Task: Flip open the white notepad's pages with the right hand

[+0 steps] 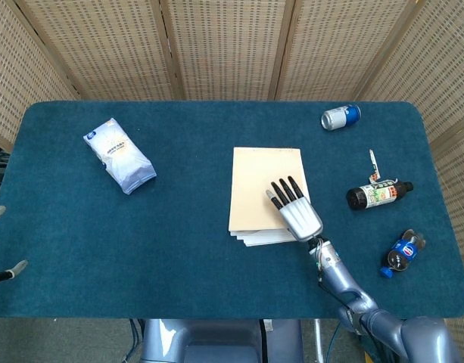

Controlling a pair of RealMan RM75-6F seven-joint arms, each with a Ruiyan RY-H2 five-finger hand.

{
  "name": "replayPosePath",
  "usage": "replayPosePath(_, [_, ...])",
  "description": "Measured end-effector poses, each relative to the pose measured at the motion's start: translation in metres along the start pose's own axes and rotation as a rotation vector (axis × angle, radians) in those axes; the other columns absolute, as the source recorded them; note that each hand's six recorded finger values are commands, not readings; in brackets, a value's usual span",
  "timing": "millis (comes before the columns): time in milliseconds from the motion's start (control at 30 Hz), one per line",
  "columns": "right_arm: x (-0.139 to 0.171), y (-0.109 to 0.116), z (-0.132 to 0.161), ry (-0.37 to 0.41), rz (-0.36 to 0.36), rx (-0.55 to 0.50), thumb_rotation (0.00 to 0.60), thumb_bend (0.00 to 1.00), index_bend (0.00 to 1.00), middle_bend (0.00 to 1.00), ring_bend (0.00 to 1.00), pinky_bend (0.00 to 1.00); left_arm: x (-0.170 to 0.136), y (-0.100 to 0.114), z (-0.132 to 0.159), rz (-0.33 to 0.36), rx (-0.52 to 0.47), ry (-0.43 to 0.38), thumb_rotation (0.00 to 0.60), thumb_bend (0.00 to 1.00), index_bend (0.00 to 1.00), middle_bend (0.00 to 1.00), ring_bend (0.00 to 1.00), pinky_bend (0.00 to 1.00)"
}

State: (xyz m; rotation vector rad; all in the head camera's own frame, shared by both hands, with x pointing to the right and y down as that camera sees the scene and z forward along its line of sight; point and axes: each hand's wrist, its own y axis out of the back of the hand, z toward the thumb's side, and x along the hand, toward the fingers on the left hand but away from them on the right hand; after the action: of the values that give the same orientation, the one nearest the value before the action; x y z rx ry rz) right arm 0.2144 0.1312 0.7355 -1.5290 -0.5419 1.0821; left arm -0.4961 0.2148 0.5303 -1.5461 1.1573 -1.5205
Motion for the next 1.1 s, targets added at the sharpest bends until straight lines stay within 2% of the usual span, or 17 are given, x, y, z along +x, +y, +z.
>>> replayPosePath(33, [0.000, 0.001, 0.000, 0.004, -0.004, 0.000, 0.600, 0.54, 0.45, 0.47, 0.35, 0.36, 0.000, 0.000, 0.000, 0.000, 0.000, 0.000, 0.600, 0.00, 0.00, 0.00, 0.00, 0.00])
replayPosePath(133, [0.001, 0.004, 0.002, 0.024, -0.019, -0.010, 0.600, 0.62, 0.59, 0.59, 0.46, 0.52, -0.001, 0.000, 0.000, 0.001, -0.002, -0.001, 0.600, 0.00, 0.00, 0.00, 0.00, 0.00])
replayPosePath(233, [0.003, 0.004, 0.002, 0.047, -0.026, -0.025, 0.600, 0.66, 0.64, 0.64, 0.51, 0.57, -0.002, 0.000, 0.001, 0.002, -0.002, -0.003, 0.600, 0.00, 0.00, 0.00, 0.00, 0.00])
replayPosePath(667, [0.024, 0.007, -0.019, 0.095, -0.038, -0.073, 0.600, 0.67, 0.67, 0.66, 0.53, 0.58, -0.001, -0.002, 0.003, -0.003, 0.013, -0.009, 0.600, 0.00, 0.00, 0.00, 0.00, 0.00])
replayPosePath(900, [0.057, 0.013, -0.034, 0.157, -0.022, -0.130, 0.600, 0.67, 0.67, 0.66, 0.53, 0.58, -0.002, -0.003, 0.005, -0.002, 0.020, -0.016, 0.600, 0.00, 0.00, 0.00, 0.00, 0.00])
replayPosePath(1100, [0.081, 0.026, -0.032, 0.205, -0.023, -0.187, 0.600, 0.67, 0.67, 0.66, 0.54, 0.58, -0.003, -0.004, 0.007, -0.001, 0.022, -0.022, 0.600, 0.00, 0.00, 0.00, 0.00, 0.00])
